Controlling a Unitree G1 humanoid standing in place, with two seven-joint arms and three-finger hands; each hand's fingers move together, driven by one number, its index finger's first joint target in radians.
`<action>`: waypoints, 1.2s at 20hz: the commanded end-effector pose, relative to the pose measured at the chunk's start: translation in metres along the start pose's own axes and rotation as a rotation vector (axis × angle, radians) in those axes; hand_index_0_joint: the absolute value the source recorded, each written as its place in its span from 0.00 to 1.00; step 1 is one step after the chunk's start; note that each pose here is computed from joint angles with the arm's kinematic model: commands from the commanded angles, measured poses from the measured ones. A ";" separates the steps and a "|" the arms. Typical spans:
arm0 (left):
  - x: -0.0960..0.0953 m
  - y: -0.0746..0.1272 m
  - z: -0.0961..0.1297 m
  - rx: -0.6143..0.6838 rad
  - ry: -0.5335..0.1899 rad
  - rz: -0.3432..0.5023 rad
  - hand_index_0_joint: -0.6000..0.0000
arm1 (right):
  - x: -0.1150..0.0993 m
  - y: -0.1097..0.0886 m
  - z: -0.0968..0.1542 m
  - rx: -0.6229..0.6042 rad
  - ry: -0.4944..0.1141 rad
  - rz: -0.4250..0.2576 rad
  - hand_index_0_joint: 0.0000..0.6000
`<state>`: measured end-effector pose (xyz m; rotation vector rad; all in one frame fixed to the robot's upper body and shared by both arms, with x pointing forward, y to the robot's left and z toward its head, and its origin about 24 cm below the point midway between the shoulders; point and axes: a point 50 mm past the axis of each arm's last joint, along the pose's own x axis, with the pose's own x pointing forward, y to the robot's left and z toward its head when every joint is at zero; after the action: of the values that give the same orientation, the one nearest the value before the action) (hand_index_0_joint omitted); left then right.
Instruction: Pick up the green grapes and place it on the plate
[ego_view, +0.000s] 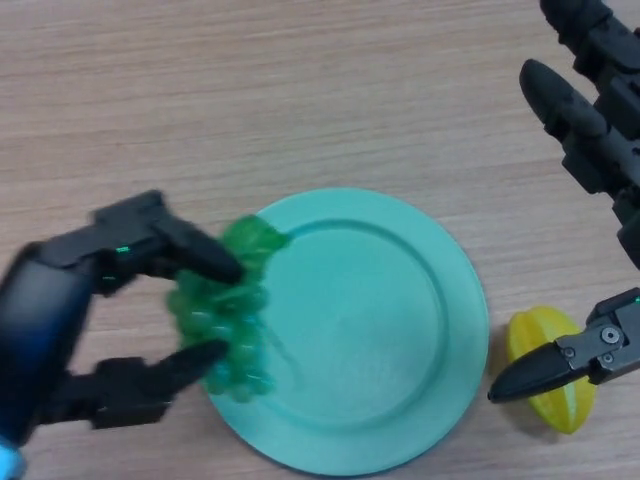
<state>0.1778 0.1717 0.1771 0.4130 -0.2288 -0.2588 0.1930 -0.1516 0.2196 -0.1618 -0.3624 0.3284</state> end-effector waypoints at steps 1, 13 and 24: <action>-0.004 0.004 0.031 0.171 -0.212 0.066 0.00 | -0.006 -0.007 0.032 -0.043 -0.230 -0.037 0.00; -0.002 0.017 0.046 0.177 -0.335 0.126 1.00 | -0.007 -0.008 0.032 -0.065 -0.226 -0.040 0.00; -0.010 0.053 0.053 0.016 -0.470 0.220 1.00 | -0.001 -0.003 0.036 -0.048 -0.251 -0.023 0.00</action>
<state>0.1818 0.1989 0.2229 0.2398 -0.5304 -0.1739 0.1936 -0.1478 0.2270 -0.1688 -0.4032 0.3490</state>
